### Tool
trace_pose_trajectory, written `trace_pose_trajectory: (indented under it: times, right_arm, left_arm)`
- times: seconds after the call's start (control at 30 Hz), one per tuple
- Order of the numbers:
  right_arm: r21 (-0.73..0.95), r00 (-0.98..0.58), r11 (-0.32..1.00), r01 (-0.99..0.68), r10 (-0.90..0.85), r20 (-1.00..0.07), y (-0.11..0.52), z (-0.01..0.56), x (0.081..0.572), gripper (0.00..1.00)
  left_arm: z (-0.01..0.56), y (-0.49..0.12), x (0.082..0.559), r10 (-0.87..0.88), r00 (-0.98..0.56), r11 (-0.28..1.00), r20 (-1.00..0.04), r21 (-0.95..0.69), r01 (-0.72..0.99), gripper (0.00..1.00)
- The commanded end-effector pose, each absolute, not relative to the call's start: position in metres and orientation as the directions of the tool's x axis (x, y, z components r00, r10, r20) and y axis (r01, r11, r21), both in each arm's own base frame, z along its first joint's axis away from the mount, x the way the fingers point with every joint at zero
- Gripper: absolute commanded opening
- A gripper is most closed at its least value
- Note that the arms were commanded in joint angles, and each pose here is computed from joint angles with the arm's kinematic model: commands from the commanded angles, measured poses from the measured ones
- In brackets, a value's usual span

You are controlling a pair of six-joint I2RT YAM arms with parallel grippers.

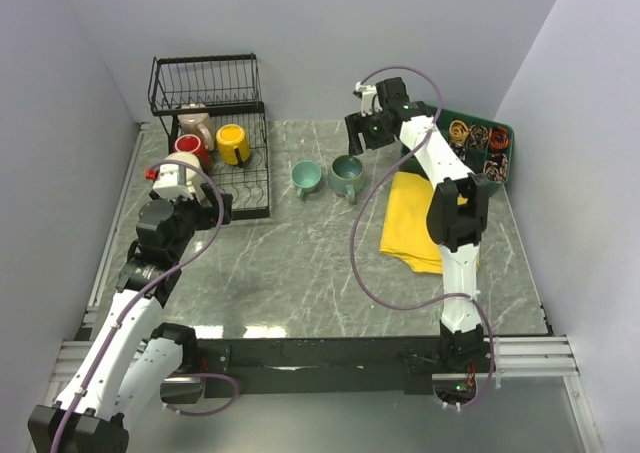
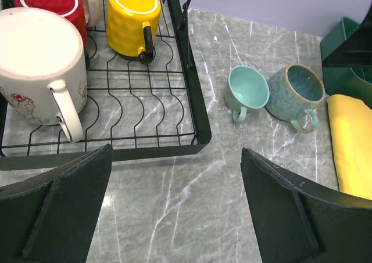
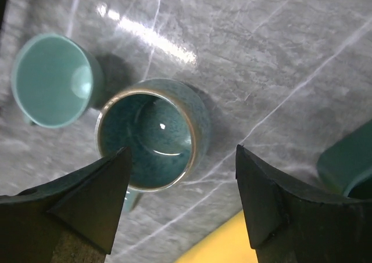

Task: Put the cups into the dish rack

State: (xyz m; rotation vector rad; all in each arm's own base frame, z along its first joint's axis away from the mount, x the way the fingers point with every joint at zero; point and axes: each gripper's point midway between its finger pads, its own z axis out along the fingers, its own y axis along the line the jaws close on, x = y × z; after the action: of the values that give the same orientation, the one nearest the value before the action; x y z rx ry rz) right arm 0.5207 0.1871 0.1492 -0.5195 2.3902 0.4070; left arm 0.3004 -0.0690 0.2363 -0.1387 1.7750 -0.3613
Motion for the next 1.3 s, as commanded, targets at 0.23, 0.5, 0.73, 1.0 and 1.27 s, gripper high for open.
trace_pose_trajectory:
  times: [0.23,0.5,0.73,1.0,1.27]
  right_arm:
    - [0.050,-0.629,0.769,-0.638,-0.482,-0.610,0.191,0.117,0.525,0.77]
    - [0.110,-0.659,0.762,-0.639,-0.467,-0.590,0.204,0.090,0.528,0.66]
    - [0.122,-0.674,0.760,-0.638,-0.475,-0.565,0.206,0.077,0.521,0.38]
    - [0.147,-0.636,0.738,-0.659,-0.443,-0.632,0.201,0.115,0.494,0.00]
    - [0.185,-0.518,0.715,-0.674,-0.278,-0.809,0.189,0.232,0.450,0.00]
  left_arm:
    - [0.252,-0.070,0.306,-0.273,-0.199,0.946,-0.941,-0.300,0.125,0.96]
    - [0.253,-0.070,0.306,-0.275,-0.192,0.945,-0.942,-0.302,0.127,0.97]
    - [0.261,-0.094,0.297,-0.301,-0.190,0.902,-0.934,-0.344,0.261,0.96]
    - [0.271,-0.156,0.281,-0.466,-0.397,0.646,-0.791,-0.611,0.458,0.96]
    - [0.311,-0.210,0.256,-0.529,-0.652,0.191,-0.543,-0.825,0.533,0.96]
